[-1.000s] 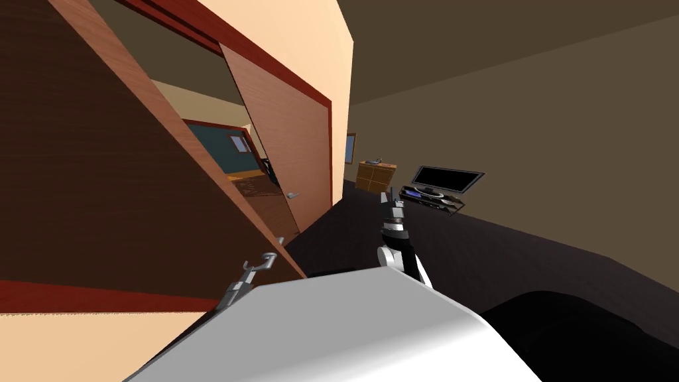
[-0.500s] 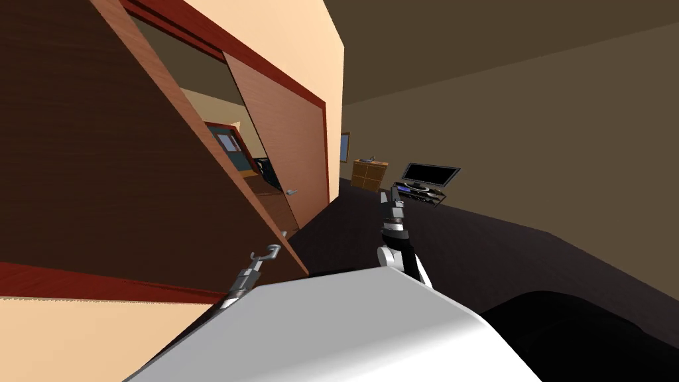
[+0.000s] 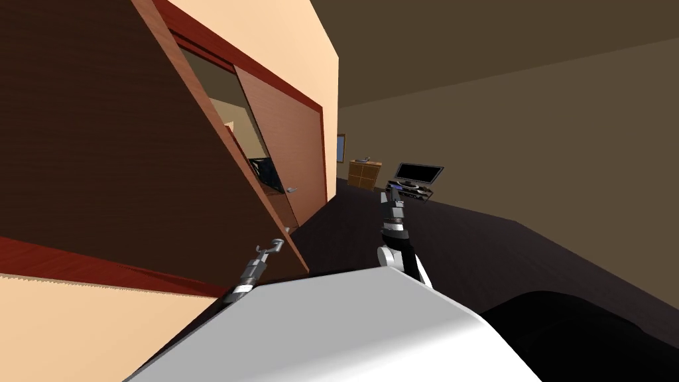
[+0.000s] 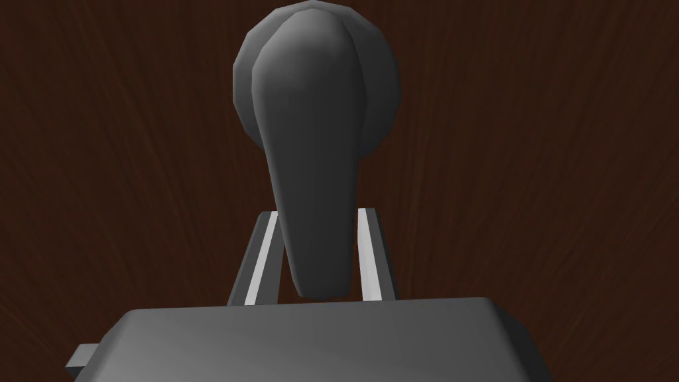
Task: Pull the door open
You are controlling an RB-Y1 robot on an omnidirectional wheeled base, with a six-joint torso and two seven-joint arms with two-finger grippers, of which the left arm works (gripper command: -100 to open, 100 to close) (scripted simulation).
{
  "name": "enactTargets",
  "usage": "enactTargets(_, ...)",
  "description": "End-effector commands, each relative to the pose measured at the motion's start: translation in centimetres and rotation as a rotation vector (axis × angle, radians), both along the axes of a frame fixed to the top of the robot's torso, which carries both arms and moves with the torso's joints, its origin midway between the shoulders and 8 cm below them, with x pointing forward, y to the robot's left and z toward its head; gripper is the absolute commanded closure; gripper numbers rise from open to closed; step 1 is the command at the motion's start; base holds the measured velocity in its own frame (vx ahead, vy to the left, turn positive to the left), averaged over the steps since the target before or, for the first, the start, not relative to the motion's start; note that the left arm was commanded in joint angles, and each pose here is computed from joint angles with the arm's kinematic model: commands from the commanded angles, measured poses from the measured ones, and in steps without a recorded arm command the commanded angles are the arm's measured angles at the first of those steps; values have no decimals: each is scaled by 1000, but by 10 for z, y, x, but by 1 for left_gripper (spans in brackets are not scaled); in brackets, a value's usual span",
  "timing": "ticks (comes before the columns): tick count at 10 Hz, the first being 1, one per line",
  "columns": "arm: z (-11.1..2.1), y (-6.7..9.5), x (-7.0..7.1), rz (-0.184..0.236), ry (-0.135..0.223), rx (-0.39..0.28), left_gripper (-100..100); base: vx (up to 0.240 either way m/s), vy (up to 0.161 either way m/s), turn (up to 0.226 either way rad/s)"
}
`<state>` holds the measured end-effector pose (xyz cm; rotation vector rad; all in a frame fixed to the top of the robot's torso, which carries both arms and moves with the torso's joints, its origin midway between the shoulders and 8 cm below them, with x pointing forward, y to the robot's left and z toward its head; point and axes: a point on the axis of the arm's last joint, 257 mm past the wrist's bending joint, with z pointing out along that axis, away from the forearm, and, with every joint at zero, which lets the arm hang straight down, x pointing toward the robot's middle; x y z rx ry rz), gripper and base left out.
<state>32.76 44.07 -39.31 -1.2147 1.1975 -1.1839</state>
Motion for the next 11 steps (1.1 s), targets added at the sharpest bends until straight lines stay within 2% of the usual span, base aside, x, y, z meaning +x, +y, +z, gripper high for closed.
enactTargets(1,-2,-14,15,-20,1,-9,100,-181,61,-110)
enactTargets(6,1,-24,46,-30,-1,-10,100,-195,74,-83)
enactTargets(7,2,-19,44,-23,-3,-6,100,-73,25,-19)
enactTargets(9,0,-13,24,-34,1,-6,100,-179,30,-222)
enactTargets(11,0,-10,16,-40,0,-6,100,-154,41,-117)
